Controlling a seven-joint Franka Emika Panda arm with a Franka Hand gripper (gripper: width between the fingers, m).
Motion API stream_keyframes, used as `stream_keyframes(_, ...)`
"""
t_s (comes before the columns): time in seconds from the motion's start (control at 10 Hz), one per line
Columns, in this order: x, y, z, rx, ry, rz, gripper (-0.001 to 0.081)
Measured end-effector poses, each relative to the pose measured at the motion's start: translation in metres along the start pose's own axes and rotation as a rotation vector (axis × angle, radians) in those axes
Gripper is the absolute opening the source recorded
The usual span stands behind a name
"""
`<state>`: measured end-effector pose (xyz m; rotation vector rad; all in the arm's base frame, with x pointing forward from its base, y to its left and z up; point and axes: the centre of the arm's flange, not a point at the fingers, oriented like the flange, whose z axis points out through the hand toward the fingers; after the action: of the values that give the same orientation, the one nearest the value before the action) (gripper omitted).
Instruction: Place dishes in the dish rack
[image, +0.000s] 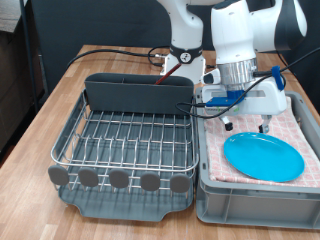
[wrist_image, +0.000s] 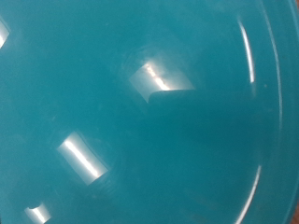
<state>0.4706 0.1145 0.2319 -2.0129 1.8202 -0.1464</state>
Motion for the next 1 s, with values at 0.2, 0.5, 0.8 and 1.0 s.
stream_keyframes(0.2,0.002,-0.003,0.006,0.000,-0.009,-0.008,0.0802)
stream_keyframes(0.5,0.002,-0.007,0.013,0.006,-0.012,-0.010,0.0802)
stream_keyframes(0.8,0.002,-0.009,0.016,0.020,-0.003,-0.008,0.0802)
stream_keyframes(1.0,0.003,-0.010,0.017,0.022,0.005,-0.004,0.0694)
